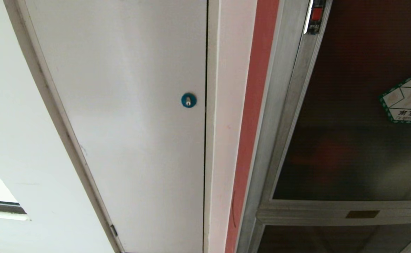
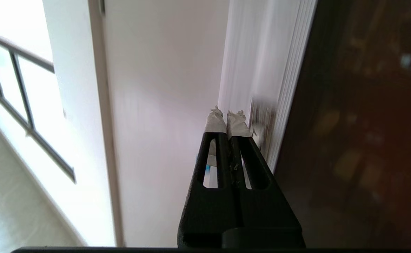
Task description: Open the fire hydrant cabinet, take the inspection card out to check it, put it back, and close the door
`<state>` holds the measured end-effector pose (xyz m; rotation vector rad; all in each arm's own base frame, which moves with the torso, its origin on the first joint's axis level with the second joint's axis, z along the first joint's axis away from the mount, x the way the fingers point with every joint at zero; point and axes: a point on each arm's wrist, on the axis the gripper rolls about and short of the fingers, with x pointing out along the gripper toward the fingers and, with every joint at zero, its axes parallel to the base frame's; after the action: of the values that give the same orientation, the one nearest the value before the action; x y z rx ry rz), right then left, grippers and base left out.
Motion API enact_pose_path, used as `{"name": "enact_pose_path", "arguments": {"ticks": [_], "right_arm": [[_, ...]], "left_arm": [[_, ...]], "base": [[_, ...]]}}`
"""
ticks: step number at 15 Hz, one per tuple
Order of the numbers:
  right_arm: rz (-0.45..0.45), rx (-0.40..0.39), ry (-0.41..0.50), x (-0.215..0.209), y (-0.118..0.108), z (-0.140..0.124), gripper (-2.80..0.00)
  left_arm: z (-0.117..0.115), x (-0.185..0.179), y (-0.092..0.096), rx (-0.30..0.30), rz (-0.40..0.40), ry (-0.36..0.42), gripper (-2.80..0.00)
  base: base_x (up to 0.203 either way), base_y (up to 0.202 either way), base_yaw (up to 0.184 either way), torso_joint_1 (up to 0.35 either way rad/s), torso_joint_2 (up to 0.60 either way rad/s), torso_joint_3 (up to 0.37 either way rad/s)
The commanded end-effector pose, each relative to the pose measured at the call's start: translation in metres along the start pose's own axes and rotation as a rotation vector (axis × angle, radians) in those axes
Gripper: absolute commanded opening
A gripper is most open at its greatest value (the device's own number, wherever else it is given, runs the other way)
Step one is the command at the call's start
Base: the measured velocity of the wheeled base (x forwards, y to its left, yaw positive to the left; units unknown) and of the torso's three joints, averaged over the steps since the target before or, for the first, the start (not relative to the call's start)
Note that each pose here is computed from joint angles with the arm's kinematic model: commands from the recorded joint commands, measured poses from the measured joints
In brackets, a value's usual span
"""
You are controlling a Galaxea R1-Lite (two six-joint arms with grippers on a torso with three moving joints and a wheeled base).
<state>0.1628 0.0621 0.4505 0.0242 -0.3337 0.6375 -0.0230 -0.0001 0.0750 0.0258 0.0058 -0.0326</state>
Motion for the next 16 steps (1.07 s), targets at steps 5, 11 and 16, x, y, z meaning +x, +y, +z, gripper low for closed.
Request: {"name": "enact_pose_path", "arguments": {"ticks": [5, 11, 16], "right_arm": [[0.004, -0.018, -0.050, 0.068, -0.020, -0.004, -2.80], [-0.091, -0.049, -0.153, 0.095, -0.035, -0.020, -2.80], [-0.151, -0.066, -0.159, 0.092, -0.047, -0.020, -2.80]], "left_arm": [[0.000, 0.000, 0.000, 0.000, 0.000, 0.000, -2.80], [0.000, 0.000, 0.000, 0.000, 0.000, 0.000, -2.80], [0.000, 0.000, 0.000, 0.000, -0.001, 0.000, -2.80]], "base": [[0.000, 0.000, 0.000, 0.000, 0.00, 0.000], [0.000, 0.000, 0.000, 0.000, 0.00, 0.000], [0.000, 0.000, 0.000, 0.000, 0.00, 0.000]]}}
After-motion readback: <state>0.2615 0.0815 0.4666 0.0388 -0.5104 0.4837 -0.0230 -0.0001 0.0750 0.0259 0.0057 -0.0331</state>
